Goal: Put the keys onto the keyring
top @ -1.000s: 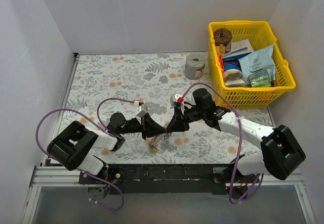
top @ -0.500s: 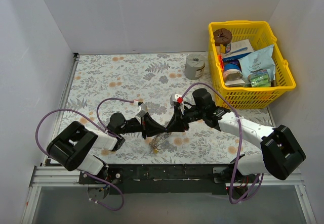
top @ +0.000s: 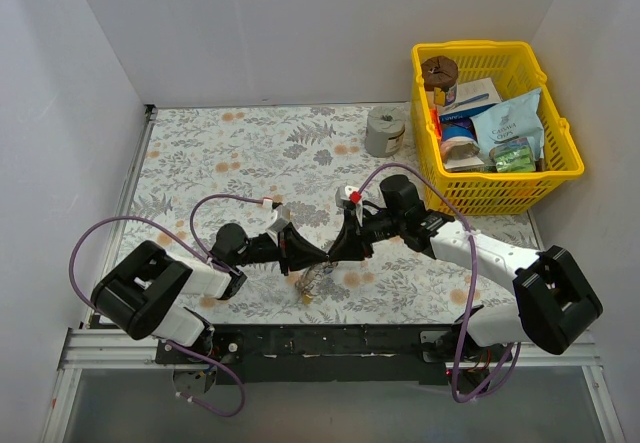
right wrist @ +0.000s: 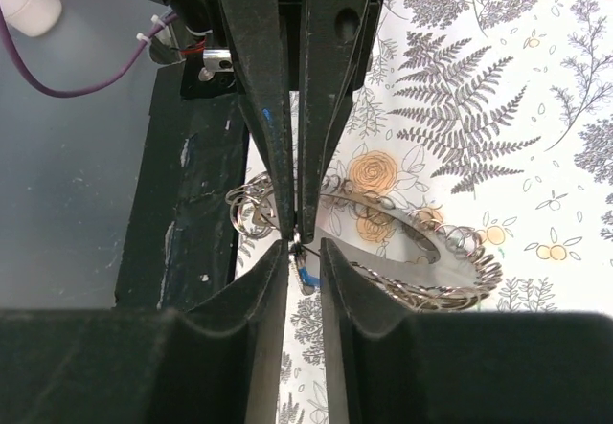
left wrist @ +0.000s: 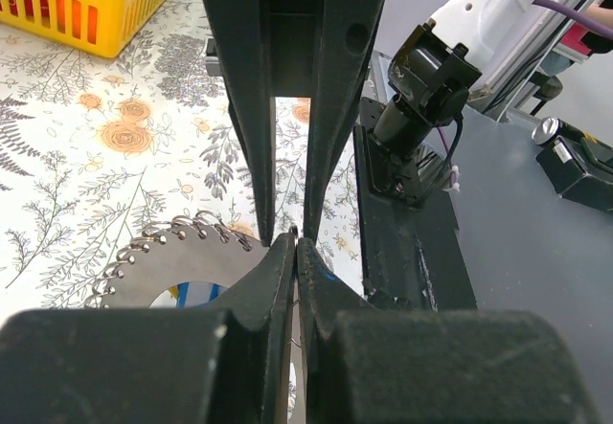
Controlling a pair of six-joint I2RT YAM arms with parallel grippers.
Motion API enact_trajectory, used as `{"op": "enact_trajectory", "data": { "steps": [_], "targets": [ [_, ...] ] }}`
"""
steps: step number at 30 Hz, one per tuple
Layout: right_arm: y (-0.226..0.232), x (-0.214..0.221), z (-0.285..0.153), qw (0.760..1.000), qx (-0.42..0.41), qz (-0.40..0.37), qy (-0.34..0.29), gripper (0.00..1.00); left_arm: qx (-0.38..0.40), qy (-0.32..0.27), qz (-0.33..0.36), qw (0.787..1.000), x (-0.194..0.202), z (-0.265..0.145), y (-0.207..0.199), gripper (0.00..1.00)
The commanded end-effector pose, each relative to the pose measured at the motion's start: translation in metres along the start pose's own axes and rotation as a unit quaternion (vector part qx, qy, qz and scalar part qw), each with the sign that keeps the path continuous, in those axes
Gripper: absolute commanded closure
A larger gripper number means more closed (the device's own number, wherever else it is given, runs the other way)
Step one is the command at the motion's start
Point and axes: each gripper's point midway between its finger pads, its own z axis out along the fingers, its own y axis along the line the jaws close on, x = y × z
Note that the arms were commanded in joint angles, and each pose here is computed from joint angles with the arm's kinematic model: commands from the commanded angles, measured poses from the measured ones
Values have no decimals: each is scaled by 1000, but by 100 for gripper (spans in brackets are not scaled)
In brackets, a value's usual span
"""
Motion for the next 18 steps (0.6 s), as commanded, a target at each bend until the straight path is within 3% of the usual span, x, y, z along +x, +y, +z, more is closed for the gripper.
{"op": "enact_trajectory", "data": {
  "steps": [1, 2, 3, 10, 18],
  "targets": [
    [-4, -4, 2, 1000, 6, -17, -6, 69, 72, -153, 210, 963, -87, -3, -48, 100],
    [-3, -4, 2, 1000, 8, -20, -7, 57, 72, -152, 210, 963, -87, -3, -48, 100],
    [-3, -6, 2, 1000, 10, -23, -11, 55, 73, -153, 211, 963, -87, -3, -49, 100],
    [-4, -5, 3, 1000, 8, -18, -9, 62, 72, -154, 212, 962, -88, -4, -50, 100],
    [-9, -3, 0, 999, 33, -20, -10, 62, 70, -159, 217, 961, -90, -6, -52, 100]
  ]
}}
